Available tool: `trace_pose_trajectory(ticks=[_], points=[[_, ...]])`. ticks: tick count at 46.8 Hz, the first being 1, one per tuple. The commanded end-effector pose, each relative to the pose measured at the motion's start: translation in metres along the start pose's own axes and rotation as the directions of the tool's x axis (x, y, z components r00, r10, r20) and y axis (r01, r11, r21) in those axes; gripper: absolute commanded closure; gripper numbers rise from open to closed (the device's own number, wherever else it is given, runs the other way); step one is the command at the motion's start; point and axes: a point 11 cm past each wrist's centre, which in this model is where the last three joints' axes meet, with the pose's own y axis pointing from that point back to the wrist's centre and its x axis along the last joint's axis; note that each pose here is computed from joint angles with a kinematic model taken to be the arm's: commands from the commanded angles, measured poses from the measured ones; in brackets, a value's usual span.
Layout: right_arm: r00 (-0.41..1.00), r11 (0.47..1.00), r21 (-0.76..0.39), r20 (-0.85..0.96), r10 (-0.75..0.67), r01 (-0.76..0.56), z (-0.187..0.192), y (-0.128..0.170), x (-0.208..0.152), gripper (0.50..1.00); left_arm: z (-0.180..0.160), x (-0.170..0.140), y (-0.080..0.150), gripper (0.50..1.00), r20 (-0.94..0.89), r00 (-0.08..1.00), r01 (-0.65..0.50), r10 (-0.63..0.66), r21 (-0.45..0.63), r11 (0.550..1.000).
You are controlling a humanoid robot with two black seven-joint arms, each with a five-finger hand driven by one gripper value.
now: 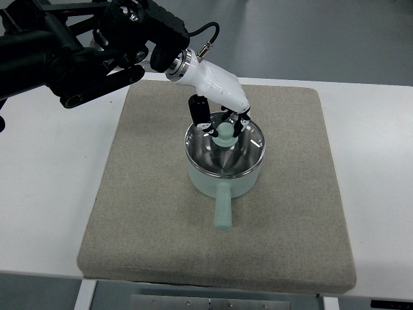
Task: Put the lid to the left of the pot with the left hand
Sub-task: 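Lower the left hand and close its fingers around the green lid knob, then lift the glass lid off the saucepan with the left hand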
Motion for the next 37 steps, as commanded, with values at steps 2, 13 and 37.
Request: trace_pose_trajectory(ticks=[2, 13, 37], points=[[1.0, 1.0, 0.0, 0.0, 0.0, 0.0, 0.0, 0.0, 0.0, 0.576, 0.0, 0.001, 0.0, 1.0, 0.001, 1.0, 0.0, 0.0, 0.002, 1.0], [1.0, 1.0, 0.0, 0.0, 0.0, 0.0, 0.0, 0.0, 0.0, 0.576, 0.001, 0.003, 0.001, 1.0, -0.005, 1.0, -0.01, 0.01, -0.005, 1.0], [1.0, 1.0, 0.0, 0.0, 0.0, 0.0, 0.0, 0.0, 0.0, 0.576, 0.004, 0.017, 0.005, 1.0, 0.01, 0.999, -0.044, 0.044, -0.009, 0.999]])
